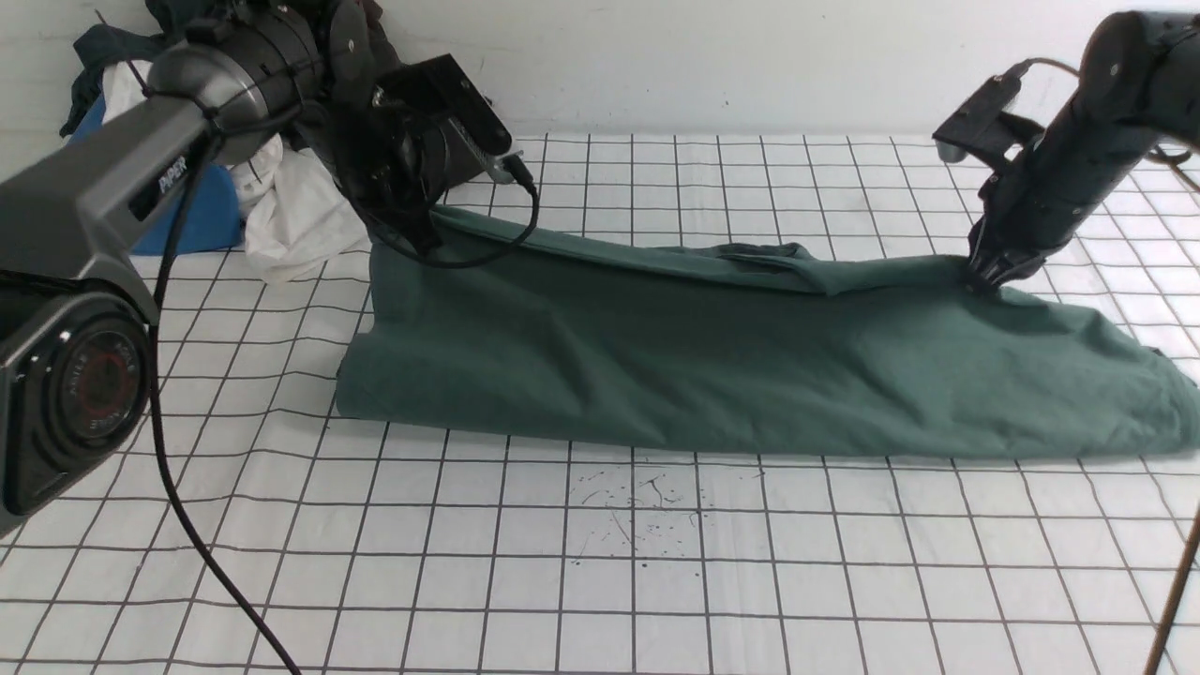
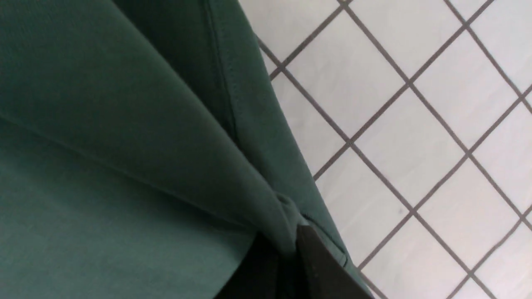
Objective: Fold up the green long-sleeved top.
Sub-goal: Use both arms to drag the lower edge of the fabric forward and fold it over the upper edge, then use the right arm to clamp the right edge of the fabric
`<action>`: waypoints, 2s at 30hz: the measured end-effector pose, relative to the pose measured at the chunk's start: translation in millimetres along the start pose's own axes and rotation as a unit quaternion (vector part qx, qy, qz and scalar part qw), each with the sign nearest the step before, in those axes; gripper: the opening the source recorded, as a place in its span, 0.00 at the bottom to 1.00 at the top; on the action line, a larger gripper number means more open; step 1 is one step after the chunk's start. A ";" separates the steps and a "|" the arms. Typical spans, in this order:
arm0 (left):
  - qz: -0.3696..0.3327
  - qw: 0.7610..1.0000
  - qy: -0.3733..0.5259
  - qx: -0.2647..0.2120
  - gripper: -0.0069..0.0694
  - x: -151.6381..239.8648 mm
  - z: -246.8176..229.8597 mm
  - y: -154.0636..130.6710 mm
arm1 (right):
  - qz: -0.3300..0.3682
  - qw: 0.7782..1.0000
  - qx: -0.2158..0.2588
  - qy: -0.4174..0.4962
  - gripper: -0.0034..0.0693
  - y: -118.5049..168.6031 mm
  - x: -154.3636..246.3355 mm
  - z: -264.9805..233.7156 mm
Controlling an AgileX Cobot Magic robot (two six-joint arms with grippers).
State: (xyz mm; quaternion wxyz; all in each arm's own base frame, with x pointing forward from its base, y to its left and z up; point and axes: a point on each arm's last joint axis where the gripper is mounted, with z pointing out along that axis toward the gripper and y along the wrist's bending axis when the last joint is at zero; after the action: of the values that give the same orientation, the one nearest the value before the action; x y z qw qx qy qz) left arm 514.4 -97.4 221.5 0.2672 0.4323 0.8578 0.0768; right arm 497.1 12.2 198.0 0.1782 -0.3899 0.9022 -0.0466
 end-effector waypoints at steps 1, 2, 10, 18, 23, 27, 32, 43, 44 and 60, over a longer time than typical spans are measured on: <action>-0.001 1.000 -0.001 -0.001 0.11 0.6 5.3 -0.6 | 0.003 1.000 0.002 -0.002 0.07 -0.7 0.1 3.7; -0.002 1.000 -0.002 -0.002 0.11 1.1 9.3 -1.1 | 0.010 1.000 0.005 -0.004 0.07 -1.7 0.4 7.0; -0.039 0.999 -0.021 -0.018 0.17 -0.7 15.8 1.4 | 0.059 0.996 0.045 -0.039 0.16 -14.8 0.7 12.1; -0.106 0.994 -0.011 -0.040 0.46 5.7 14.0 11.2 | 0.145 0.984 0.074 -0.070 0.52 -22.1 -2.6 9.3; -0.203 0.978 0.014 -0.045 0.55 4.5 -1.1 17.9 | 0.200 0.978 0.026 -0.062 0.58 -13.3 -3.8 -8.5; -0.246 0.968 0.042 -0.028 0.51 -4.5 -16.6 10.9 | 0.203 0.975 -0.055 -0.074 0.49 10.6 -20.1 -15.7; -0.212 0.974 0.075 0.000 0.35 -13.4 -20.2 -8.4 | 0.165 0.978 -0.093 -0.090 0.32 46.9 -50.2 3.2; -0.199 0.975 0.100 0.016 0.08 -11.2 -21.1 -13.9 | 0.243 0.953 -0.010 -0.179 0.14 59.2 -81.6 50.4; -0.199 0.975 0.100 0.016 0.08 -11.2 -21.1 -13.9 | 0.247 0.951 -0.005 -0.187 0.14 57.2 -82.3 49.9; -0.210 0.973 0.087 0.035 0.08 -14.7 -25.3 -16.4 | 0.314 0.938 0.089 -0.120 0.14 -15.8 -36.1 -66.8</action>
State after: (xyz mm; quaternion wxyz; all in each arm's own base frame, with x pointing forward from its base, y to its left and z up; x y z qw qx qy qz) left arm 496.8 -116.5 242.7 0.1864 0.2436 0.9514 0.0260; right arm 506.9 23.6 274.1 0.3244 -0.0718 0.9429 -0.0217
